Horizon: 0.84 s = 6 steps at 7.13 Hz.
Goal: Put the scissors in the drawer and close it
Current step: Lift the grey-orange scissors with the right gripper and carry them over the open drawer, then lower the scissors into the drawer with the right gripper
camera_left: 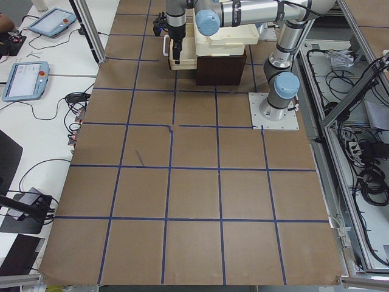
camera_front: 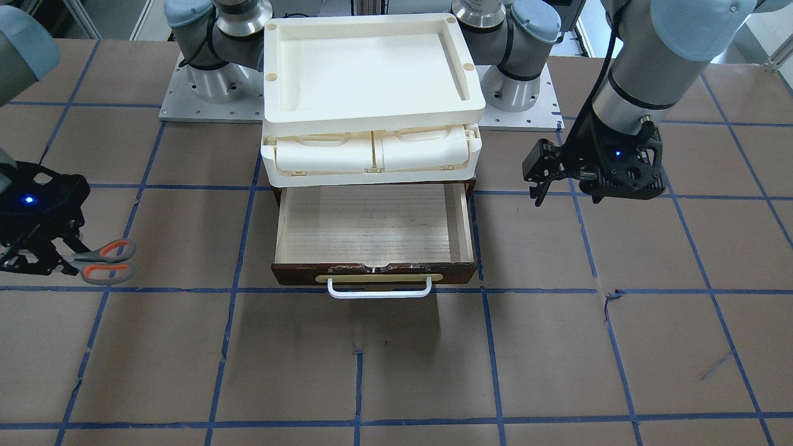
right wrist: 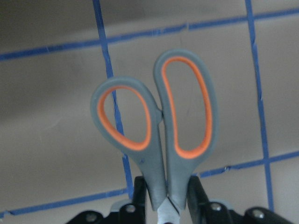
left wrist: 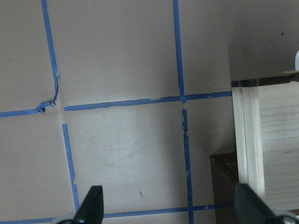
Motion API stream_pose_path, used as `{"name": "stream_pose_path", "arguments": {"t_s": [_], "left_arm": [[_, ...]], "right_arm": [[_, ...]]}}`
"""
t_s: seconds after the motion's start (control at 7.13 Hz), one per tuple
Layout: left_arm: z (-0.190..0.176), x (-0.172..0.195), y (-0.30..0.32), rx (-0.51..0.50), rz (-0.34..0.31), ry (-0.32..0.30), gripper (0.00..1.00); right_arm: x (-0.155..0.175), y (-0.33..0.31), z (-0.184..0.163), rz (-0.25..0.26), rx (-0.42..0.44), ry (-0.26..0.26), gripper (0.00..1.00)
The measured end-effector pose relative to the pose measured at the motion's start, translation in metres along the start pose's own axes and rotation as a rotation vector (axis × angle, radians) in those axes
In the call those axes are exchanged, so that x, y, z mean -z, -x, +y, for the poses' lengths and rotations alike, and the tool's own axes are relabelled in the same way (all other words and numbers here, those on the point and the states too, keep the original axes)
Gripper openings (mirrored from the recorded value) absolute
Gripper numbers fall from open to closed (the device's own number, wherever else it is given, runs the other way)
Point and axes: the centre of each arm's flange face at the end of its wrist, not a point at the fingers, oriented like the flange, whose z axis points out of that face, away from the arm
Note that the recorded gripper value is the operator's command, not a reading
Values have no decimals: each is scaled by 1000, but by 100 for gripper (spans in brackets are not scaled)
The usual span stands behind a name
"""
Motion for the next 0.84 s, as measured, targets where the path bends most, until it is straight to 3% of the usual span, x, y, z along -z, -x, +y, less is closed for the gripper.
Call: {"name": "stream_pose_path", "arguments": {"t_s": [0.28, 0.56, 0.84], "left_arm": [[0, -1, 1, 1, 1, 3, 100], [0, -2, 0, 1, 1, 4, 100], [0, -2, 1, 2, 1, 4, 100]], "right_arm": [[30, 10, -115, -3, 77, -26, 0], [33, 45, -213, -15, 121, -41, 0], [28, 73, -270, -28, 127, -49, 0]]}}
